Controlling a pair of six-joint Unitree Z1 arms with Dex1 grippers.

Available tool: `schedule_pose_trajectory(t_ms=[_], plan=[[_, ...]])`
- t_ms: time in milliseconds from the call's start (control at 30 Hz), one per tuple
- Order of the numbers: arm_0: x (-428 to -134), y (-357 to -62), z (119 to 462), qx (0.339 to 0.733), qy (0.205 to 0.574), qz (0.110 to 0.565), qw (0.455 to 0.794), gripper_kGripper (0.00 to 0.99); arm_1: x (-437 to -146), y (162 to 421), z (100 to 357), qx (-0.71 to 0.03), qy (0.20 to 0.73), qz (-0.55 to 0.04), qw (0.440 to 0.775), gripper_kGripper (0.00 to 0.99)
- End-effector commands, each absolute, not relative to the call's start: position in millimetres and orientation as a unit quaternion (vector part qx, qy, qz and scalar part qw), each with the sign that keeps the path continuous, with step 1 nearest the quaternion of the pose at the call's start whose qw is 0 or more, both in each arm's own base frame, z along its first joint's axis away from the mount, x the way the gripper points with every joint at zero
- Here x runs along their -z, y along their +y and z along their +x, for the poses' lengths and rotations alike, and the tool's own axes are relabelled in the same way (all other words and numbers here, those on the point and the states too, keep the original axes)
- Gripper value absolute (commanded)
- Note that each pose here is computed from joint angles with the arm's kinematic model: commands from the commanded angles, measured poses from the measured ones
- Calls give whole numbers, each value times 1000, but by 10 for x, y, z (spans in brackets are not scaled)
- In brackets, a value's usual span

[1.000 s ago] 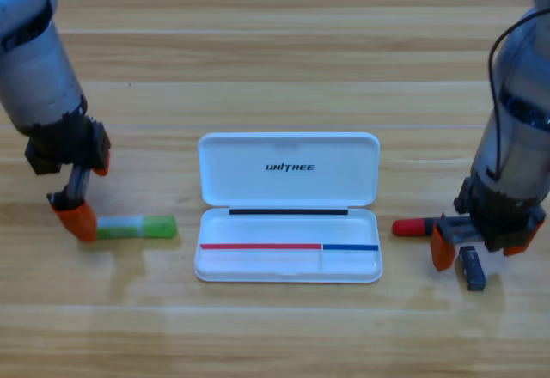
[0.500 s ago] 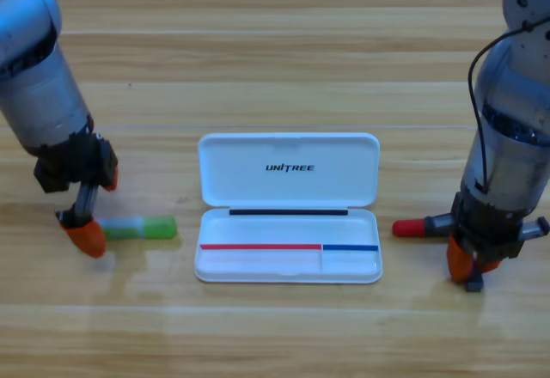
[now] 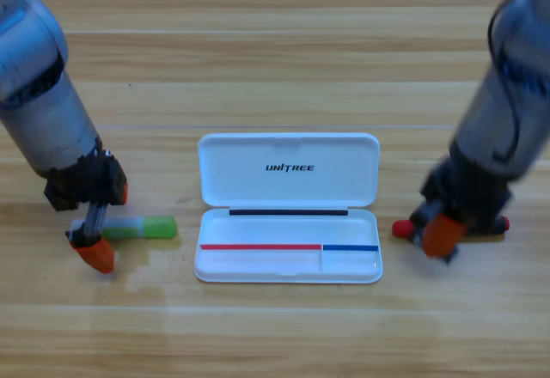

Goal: Clean up eraser and pencils

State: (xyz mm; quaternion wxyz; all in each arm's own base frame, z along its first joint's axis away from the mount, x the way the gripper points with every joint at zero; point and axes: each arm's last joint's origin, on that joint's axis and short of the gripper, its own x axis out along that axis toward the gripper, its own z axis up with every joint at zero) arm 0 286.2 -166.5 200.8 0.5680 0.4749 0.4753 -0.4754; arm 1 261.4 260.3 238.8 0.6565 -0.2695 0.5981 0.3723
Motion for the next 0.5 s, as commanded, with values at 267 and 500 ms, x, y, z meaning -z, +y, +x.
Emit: schedule_pose_trajectory(t_ms=[267,500], plan=[[-1744,-1734,2850,485,488,472,551,960,-2397,3325,2673,-494,557,-418,520,0],[-1686,-1748,2866,489,487,471,550,962,-2282,3565,2741,-512,540,-441,501,0]])
